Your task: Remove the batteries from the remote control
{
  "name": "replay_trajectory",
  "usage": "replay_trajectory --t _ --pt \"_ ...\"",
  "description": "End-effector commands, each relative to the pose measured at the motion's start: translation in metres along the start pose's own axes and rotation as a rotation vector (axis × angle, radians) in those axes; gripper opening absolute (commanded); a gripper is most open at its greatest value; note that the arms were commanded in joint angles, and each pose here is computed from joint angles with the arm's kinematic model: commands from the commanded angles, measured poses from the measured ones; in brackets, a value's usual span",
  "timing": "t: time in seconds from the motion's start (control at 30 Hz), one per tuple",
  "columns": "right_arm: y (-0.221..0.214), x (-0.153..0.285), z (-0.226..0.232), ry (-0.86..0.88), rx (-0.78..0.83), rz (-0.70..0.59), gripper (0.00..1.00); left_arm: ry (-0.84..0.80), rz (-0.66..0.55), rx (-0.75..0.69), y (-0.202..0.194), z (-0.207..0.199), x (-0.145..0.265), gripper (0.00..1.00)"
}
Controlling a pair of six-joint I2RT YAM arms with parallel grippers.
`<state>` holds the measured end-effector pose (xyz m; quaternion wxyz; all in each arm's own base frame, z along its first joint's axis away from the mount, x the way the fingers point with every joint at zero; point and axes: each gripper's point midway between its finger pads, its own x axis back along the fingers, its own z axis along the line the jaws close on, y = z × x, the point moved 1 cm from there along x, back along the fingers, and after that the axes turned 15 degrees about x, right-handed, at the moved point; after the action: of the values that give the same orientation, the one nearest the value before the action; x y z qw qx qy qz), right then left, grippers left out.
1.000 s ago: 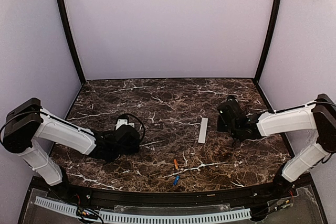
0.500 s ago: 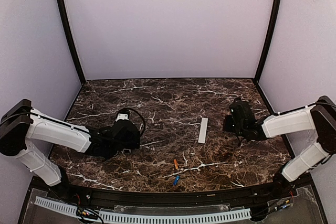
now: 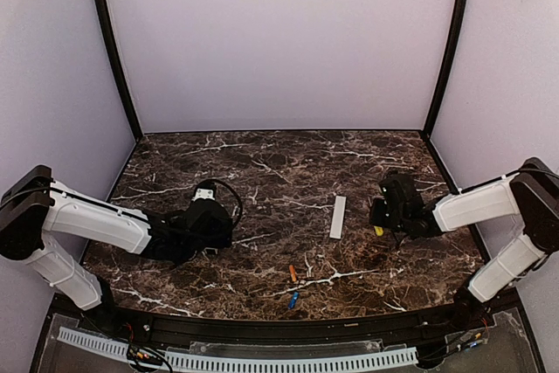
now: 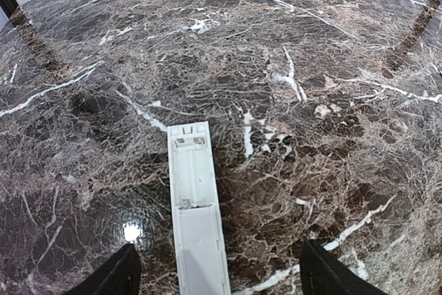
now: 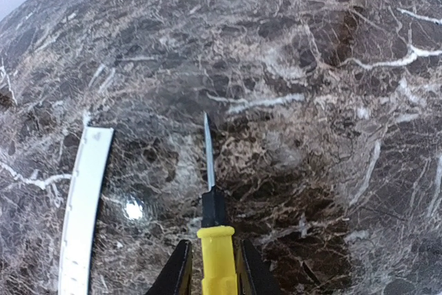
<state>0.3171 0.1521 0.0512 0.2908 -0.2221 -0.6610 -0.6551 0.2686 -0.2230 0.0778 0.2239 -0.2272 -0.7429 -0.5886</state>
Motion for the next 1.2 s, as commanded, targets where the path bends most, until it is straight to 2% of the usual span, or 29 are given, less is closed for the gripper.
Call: replay_trajectory --t 0.0,0.4,0.63,0.73,0.83,0.97,1.07,1.13,1.17 --pt "-0.022 -0.004 -0.004 -0.004 0.002 0.073 0.22 0.002 -0.004 -0.011 0.002 0.0 0.001 0.8" --pt "-0.015 -0.005 0.001 0.006 0.03 0.078 0.22 -0.004 -0.01 -0.015 0.003 0.004 0.004 0.79" --pt "0.028 0.014 0.007 0.02 0.081 -0.005 0.24 0.0 -0.066 -0.043 0.023 0.009 0.018 0.79" --pt "0.058 0.03 0.011 0.031 0.096 -0.075 0.35 0.013 -0.123 -0.06 0.045 0.018 0.03 0.79" --pt "0.087 0.048 0.012 0.05 0.109 -0.155 0.52 0.057 -0.165 -0.072 0.068 0.035 0.037 0.8" --pt "0.117 0.068 0.006 0.047 0.119 -0.232 0.65 0.089 -0.229 -0.053 0.099 0.062 0.047 0.81" --pt "0.135 0.077 -0.003 0.033 0.124 -0.269 0.81 0.131 -0.261 -0.067 0.111 0.079 0.049 0.83" --pt "0.144 0.08 -0.012 0.02 0.116 -0.286 0.98 0.186 -0.304 -0.076 0.123 0.091 0.051 0.85" --pt "0.148 0.08 -0.018 0.016 0.108 -0.292 0.99 0.219 -0.317 -0.089 0.128 0.098 0.051 0.86"
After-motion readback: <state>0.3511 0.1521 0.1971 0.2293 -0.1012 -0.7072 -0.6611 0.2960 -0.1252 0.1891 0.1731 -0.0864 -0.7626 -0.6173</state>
